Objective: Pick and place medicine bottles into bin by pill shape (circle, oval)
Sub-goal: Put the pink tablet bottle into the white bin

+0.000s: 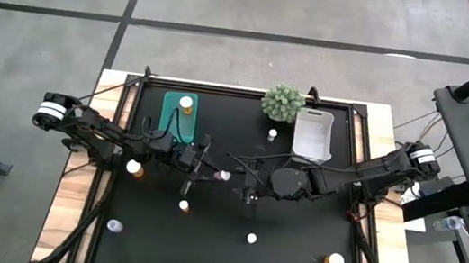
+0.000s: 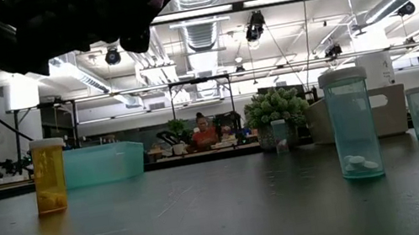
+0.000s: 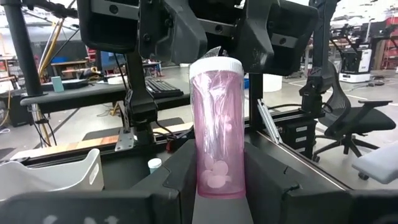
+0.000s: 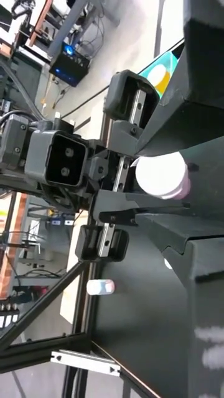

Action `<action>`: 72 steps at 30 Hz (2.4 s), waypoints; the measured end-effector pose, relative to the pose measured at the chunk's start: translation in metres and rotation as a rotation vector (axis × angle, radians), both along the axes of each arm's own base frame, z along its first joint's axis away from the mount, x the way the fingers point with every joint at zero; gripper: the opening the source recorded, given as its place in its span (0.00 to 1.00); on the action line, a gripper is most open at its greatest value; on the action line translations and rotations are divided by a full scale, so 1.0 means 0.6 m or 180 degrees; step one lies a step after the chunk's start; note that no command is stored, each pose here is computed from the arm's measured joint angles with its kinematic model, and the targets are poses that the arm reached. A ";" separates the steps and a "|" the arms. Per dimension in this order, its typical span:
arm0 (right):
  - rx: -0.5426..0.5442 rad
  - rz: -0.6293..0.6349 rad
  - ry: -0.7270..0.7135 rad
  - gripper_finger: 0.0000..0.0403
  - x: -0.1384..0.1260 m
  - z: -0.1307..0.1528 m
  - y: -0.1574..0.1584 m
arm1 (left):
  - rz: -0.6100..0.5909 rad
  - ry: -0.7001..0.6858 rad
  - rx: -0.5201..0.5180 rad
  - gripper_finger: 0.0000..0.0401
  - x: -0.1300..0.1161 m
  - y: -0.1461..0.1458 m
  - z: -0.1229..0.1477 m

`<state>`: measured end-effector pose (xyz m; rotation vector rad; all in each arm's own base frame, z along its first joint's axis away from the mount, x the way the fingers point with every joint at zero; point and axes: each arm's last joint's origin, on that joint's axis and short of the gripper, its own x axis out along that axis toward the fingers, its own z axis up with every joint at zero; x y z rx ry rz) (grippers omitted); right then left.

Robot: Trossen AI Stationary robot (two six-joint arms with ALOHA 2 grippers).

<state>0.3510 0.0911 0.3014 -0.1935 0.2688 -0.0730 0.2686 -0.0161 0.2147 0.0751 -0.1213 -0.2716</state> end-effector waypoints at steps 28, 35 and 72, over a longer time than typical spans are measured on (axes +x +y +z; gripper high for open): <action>-0.0002 -0.0276 -0.0131 0.37 0.000 0.037 -0.011 | -0.0013 -0.0043 -0.0013 0.23 0.000 0.000 0.003; 0.0118 -0.0308 -0.0034 0.55 -0.005 0.034 -0.010 | -0.0010 -0.0046 -0.0014 0.23 0.000 0.000 0.003; -0.0005 -0.0137 0.0093 0.38 0.019 0.016 -0.007 | 0.0008 -0.0070 -0.0030 0.23 0.001 0.000 0.005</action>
